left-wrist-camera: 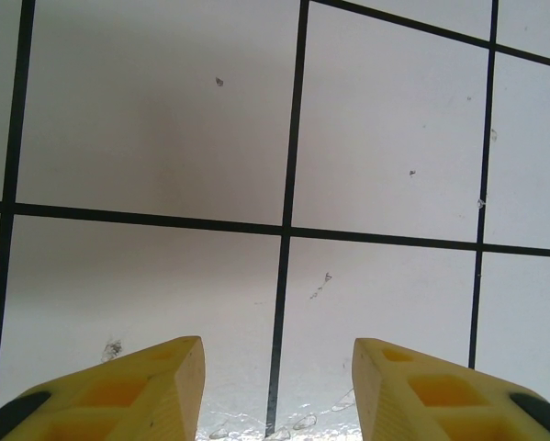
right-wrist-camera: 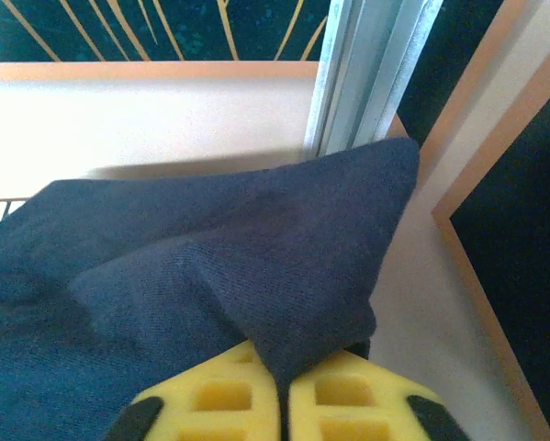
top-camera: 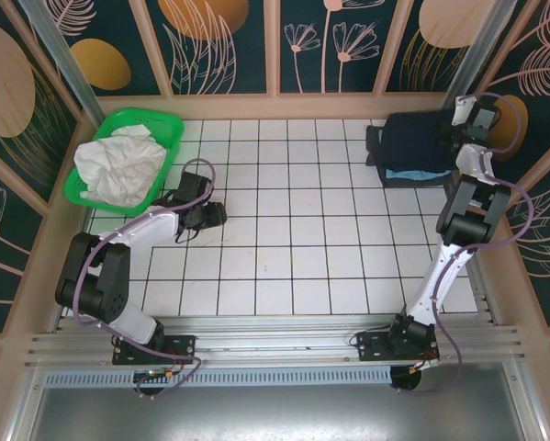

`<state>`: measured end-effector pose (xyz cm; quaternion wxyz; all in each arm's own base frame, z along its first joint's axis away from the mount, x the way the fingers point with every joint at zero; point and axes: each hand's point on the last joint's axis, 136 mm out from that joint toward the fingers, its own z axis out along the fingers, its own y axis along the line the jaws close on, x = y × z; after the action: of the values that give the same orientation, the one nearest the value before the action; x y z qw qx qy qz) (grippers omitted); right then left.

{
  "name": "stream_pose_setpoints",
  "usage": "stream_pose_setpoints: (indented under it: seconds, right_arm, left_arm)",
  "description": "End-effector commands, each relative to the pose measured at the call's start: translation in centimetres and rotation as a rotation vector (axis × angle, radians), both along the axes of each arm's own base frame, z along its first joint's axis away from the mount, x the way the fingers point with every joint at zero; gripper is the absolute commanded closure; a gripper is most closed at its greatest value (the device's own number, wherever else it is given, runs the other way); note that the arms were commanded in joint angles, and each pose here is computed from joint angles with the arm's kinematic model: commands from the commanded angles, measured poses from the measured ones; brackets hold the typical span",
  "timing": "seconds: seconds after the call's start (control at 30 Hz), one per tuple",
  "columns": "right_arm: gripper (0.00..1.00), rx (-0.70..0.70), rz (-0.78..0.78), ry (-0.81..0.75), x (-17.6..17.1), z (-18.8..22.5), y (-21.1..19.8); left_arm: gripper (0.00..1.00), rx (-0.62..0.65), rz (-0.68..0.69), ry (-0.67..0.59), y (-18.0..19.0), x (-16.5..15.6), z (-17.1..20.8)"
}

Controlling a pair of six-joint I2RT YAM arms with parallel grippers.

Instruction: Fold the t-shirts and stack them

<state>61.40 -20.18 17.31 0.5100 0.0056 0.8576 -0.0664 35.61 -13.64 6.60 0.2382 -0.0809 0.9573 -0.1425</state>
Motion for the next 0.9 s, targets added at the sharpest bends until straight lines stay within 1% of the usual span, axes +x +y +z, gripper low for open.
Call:
stream_pose_setpoints:
  seconds: [0.0,0.03,0.07,0.13,0.27,0.4,0.5,0.57,0.63,0.7,0.77,0.87]
  right_arm:
    - [0.73,-0.02,-0.005,-0.039,0.9,2.0,0.3]
    - [0.65,-0.022,-0.02,-0.036,0.8,1.9,0.1]
    - [0.6,-0.019,-0.043,-0.029,0.7,1.8,-0.2]
    - [0.56,0.003,-0.051,-0.028,0.3,2.2,-0.3]
    - [0.38,0.024,-0.16,-0.06,-0.8,4.4,-1.1]
    - [0.28,0.043,-0.238,-0.092,-2.2,5.8,-0.5]
    - [0.2,-0.017,-0.336,-0.088,-3.2,5.4,-0.3]
    - [0.16,-0.034,-0.407,-0.074,-3.7,5.1,-0.8]
    - [0.15,-0.001,-0.425,-0.054,-3.8,5.0,-0.5]
    - [0.14,0.014,-0.428,-0.056,-4.1,4.9,0.9]
    - [0.14,0.019,-0.398,-0.062,-4.2,4.9,3.0]
    - [0.13,-0.008,-0.388,-0.045,-4.3,5.0,6.2]
  left_arm:
    - [0.54,0.025,-0.004,0.004,0.4,-0.1,0.0]
    - [0.54,0.02,-0.007,0.003,0.3,-0.1,0.0]
    - [0.54,0.018,-0.009,0.0,0.3,-0.1,0.1]
    - [0.54,0.018,-0.011,-0.005,0.3,-0.2,0.2]
    - [0.53,0.029,-0.012,-0.005,0.5,-0.3,0.1]
    - [0.53,0.023,-0.016,-0.009,0.4,-0.4,-0.1]
    - [0.53,0.017,-0.021,-0.011,0.3,-0.4,-0.1]
    - [0.53,0.019,-0.027,-0.015,0.3,-0.6,-0.1]
    - [0.52,0.022,-0.027,-0.023,0.5,-0.6,0.0]
    - [0.52,0.02,-0.029,-0.031,0.4,-0.5,0.2]
    - [0.52,0.007,-0.037,-0.037,0.1,-0.4,0.4]
    - [0.52,-0.005,-0.053,-0.044,-0.3,-0.2,0.7]
